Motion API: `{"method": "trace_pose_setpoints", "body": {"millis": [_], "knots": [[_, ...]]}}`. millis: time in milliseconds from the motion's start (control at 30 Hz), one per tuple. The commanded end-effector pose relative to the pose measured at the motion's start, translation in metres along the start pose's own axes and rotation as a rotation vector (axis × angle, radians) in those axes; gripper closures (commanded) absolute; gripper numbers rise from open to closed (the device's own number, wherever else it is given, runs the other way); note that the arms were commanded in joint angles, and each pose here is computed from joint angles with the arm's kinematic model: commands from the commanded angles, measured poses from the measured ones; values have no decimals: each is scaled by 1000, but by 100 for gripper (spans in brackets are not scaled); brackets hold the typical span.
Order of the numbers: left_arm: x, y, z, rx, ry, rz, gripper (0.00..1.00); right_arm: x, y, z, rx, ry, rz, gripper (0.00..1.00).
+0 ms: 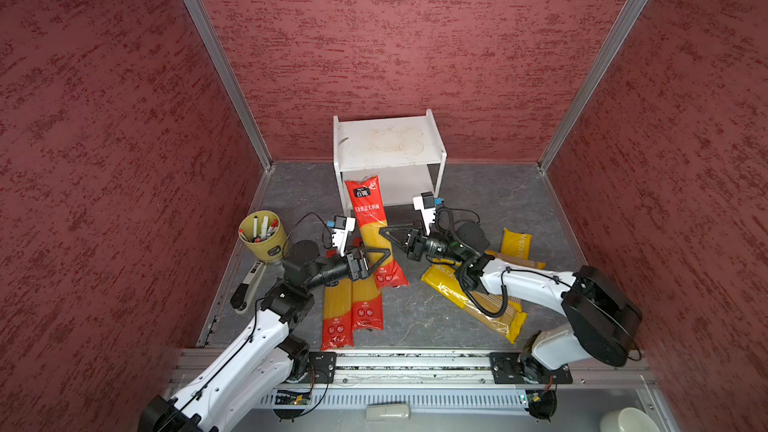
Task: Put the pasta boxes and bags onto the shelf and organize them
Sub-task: 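Lift the red spaghetti bag upright with both grippers toward the shelf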
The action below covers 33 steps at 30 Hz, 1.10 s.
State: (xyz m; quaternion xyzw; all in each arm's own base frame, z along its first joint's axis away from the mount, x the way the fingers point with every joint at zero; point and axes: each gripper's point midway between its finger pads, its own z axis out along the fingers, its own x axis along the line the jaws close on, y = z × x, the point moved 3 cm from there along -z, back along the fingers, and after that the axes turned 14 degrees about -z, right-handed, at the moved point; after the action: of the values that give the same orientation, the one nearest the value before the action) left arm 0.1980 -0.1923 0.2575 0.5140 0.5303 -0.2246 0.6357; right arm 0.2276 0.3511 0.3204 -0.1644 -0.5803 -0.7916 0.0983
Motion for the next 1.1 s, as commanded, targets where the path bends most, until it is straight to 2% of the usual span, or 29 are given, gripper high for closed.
{"method": "trace_pose_setpoints", "body": {"millis": [0, 167, 433, 567, 733, 800, 833, 900, 1000, 1067], "knots": [[-23, 12, -1, -39, -53, 83, 27, 32, 54, 1, -181, 136, -119, 100], [-38, 17, 3, -23, -108, 77, 42, 23, 54, 0, -179, 117, -82, 100], [-49, 21, -1, -49, -128, 92, 74, 1, 51, -3, -187, 58, 13, 99], [-54, 25, -2, -56, -120, 102, 77, -8, 48, -3, -188, 22, 51, 93], [-62, 35, -3, -93, -106, 113, 86, -16, 43, -5, -167, -34, 87, 73], [-64, 40, -3, -118, -99, 109, 89, -18, 37, -8, -152, -52, 100, 58], [-65, 43, -3, -129, -94, 106, 90, -20, 34, -11, -143, -67, 107, 48], [-69, 49, -4, -144, -90, 109, 90, -25, 26, -18, -121, -105, 122, 37], [-77, 61, -5, -172, -88, 110, 90, -33, 10, -29, -71, -174, 141, 26], [-81, 71, -7, -190, -76, 112, 90, -33, 1, -34, -25, -199, 151, 23]]}}
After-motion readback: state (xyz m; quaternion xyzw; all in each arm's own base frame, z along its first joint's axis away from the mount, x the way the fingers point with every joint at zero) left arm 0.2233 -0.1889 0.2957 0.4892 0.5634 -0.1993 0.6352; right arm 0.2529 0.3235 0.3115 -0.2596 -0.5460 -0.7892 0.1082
